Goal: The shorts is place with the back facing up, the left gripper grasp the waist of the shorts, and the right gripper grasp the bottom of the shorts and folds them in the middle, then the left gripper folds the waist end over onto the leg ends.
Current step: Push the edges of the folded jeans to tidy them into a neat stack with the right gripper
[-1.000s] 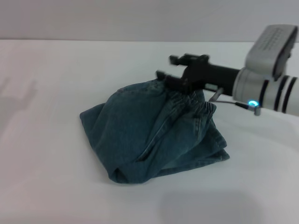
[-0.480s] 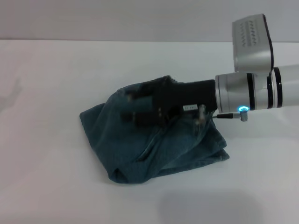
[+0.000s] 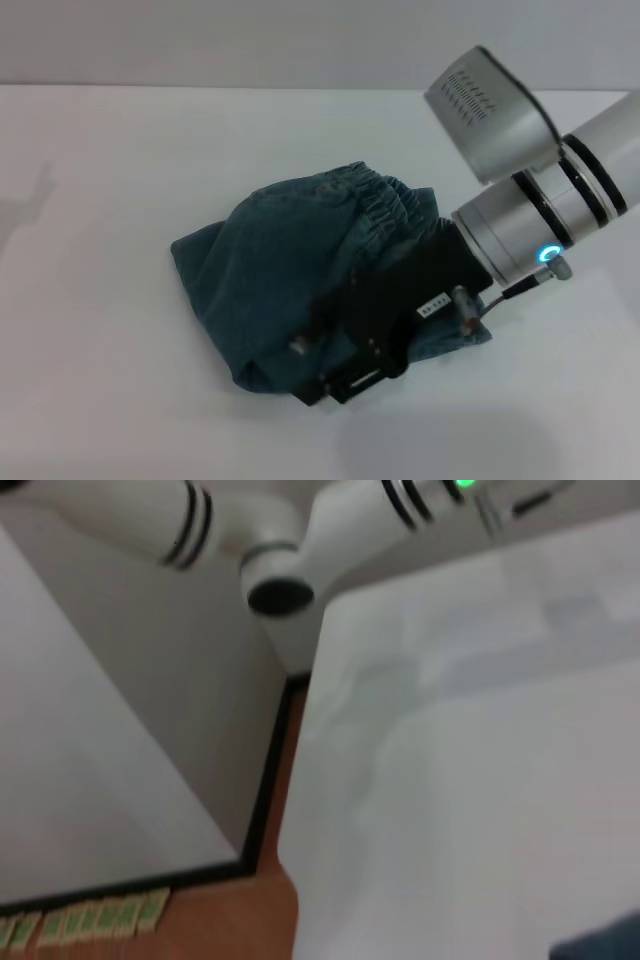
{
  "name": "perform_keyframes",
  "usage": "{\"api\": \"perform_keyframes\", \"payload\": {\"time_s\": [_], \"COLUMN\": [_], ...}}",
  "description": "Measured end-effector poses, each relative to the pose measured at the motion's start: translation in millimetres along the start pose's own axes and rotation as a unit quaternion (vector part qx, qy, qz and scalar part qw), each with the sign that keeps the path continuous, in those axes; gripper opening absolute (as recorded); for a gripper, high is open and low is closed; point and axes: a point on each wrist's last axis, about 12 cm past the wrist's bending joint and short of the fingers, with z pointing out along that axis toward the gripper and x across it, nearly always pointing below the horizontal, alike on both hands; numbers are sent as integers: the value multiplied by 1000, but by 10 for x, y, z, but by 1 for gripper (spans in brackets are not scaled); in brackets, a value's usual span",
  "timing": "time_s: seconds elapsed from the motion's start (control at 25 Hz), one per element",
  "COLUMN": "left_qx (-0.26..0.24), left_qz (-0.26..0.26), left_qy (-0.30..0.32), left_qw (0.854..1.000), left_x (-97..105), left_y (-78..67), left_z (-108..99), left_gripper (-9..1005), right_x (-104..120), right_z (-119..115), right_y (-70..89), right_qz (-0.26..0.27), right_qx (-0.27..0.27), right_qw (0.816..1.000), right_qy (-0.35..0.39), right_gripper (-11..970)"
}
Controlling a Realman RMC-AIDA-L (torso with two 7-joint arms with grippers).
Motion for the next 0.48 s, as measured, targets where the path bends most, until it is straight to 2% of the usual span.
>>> {"api": "perform_keyframes", "payload": {"time_s": [0.48], "left_qx": [2], "left_qz": [-9], "left_qy": [4], "left_qw": [1000], "left_x": [38], "left_y": [-47], "left_z": [57], "left_gripper": [825], "right_x": [35], "right_z": [147], "right_y": [-95], "right_qz": [11], "right_qx": [21], "right_qw": [998], "right_qy": [57], "right_gripper": [590]}}
